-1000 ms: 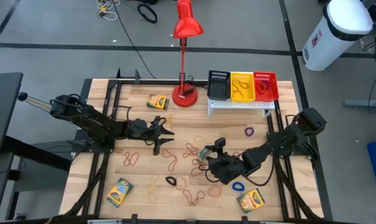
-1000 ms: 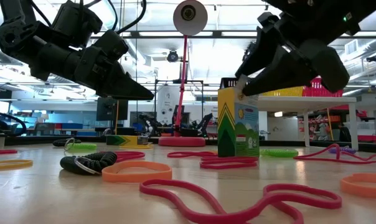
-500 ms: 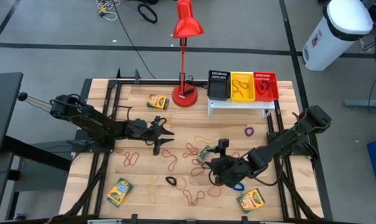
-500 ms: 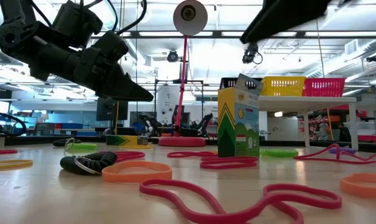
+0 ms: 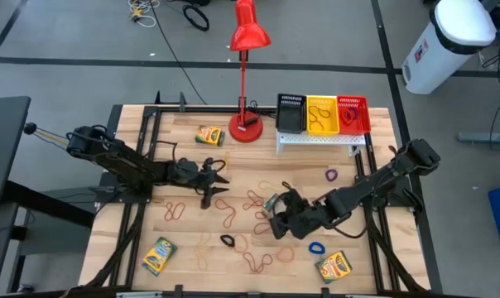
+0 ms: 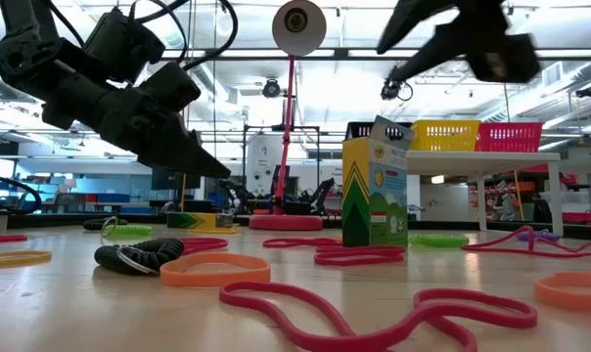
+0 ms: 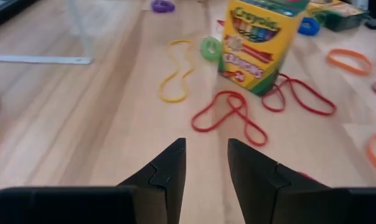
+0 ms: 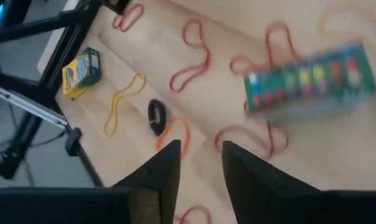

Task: Pick & Place Office Desk Supplies
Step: Put the crayon box into the black bin

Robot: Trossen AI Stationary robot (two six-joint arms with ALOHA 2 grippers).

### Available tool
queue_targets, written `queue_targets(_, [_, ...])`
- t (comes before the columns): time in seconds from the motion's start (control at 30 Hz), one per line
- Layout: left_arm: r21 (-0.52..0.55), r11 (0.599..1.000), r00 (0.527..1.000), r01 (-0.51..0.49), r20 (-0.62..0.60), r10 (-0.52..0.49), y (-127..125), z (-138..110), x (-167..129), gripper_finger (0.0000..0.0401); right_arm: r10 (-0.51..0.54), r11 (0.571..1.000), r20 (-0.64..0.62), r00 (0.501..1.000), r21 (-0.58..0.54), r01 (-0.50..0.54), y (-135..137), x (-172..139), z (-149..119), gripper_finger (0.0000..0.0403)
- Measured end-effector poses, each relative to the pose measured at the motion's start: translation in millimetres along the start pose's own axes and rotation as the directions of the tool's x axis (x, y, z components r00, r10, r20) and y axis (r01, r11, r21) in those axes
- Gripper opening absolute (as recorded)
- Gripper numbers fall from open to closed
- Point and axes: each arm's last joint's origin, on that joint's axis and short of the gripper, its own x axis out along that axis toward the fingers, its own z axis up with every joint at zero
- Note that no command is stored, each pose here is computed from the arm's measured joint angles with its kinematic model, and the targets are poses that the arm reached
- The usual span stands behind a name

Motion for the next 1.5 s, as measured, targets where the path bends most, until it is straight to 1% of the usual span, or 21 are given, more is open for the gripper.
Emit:
queue_targets(0.07, [0.014,0.999,0.999,0.033,0.000,-0.033,-0.9,0.0,0.0,0.0125,-0.023,0.995,-0.016,1.000,0.101,0.024,-2.5,0.0,-0.7,0.0137])
queue_targets(0.13, [0.038,0.997,0.998,0.064,0.000,-0.064,-1.8,0.0,-0.1,0.0125,-0.069,0.977,-0.044,0.997,0.201,0.077,-7.4,-0.2,-1.9,0.0162])
queue_targets(0.2, [0.080,0.993,0.996,0.086,0.000,-0.086,-2.5,0.0,-0.1,0.0125,-0.114,0.946,-0.063,0.992,0.298,0.127,-12.0,-0.7,-2.7,0.0198])
queue_targets(0.27, [0.111,0.990,0.996,0.089,0.000,-0.090,-2.7,0.1,-0.1,0.0125,-0.144,0.912,-0.062,0.988,0.379,0.157,-15.2,-0.9,-2.6,0.0238])
queue_targets(0.33, [0.116,0.990,0.997,0.081,0.001,-0.082,-2.4,0.2,-0.1,0.0125,-0.144,0.887,-0.036,0.989,0.439,0.145,-15.4,1.5,3.6,0.0279])
queue_targets(0.43, [0.116,0.991,0.998,0.060,0.001,-0.061,-1.8,0.2,-0.1,0.0125,-0.119,0.862,0.006,0.993,0.496,0.100,-14.7,8.6,22.3,0.0332])
queue_targets(0.5, [0.120,0.991,0.998,0.060,0.001,-0.060,-1.7,0.2,-0.1,0.0125,-0.104,0.841,0.004,0.995,0.534,0.086,-15.5,13.3,35.3,0.0355])
queue_targets(0.57, [0.140,0.988,0.998,0.062,0.001,-0.063,-1.8,0.2,-0.1,0.0125,-0.101,0.823,-0.021,0.995,0.561,0.095,-18.0,19.0,45.0,0.0365])
queue_targets(0.67, [0.172,0.983,0.998,0.064,-0.010,-0.063,-1.9,-0.9,-0.1,0.0125,-0.109,0.801,-0.048,0.993,0.588,0.116,-21.4,27.7,51.1,0.0364])
queue_targets(0.83, [0.195,0.978,0.998,0.067,-0.029,-0.063,-1.8,-2.8,-0.1,0.0125,-0.123,0.758,-0.080,0.989,0.636,0.145,-22.8,37.5,44.7,0.0335])
queue_targets(0.93, [0.201,0.977,0.997,0.070,-0.040,-0.063,-1.8,-3.8,-0.1,0.0125,-0.134,0.747,-0.087,0.987,0.646,0.159,-24.2,40.0,44.1,0.0320])
queue_targets(1.03, [0.201,0.977,0.997,0.070,-0.043,-0.063,-1.8,-4.1,-0.1,0.0125,-0.161,0.746,-0.077,0.984,0.643,0.172,-27.1,40.1,46.2,0.0312])
queue_targets(1.13, [0.204,0.976,0.997,0.071,-0.043,-0.063,-1.8,-4.1,-0.1,0.0125,-0.184,0.762,-0.075,0.980,0.619,0.190,-30.1,40.6,48.9,0.0305])
queue_targets(1.27, [0.204,0.976,0.997,0.071,-0.043,-0.063,-1.8,-4.1,-0.1,0.0125,-0.208,0.762,-0.065,0.976,0.615,0.203,-33.7,41.7,54.2,0.0289])
queue_targets(1.5, [0.203,0.977,0.997,0.071,-0.043,-0.063,-1.8,-4.1,-0.1,0.0125,-0.258,0.772,-0.083,0.963,0.582,0.257,-39.3,45.0,52.9,0.0239])
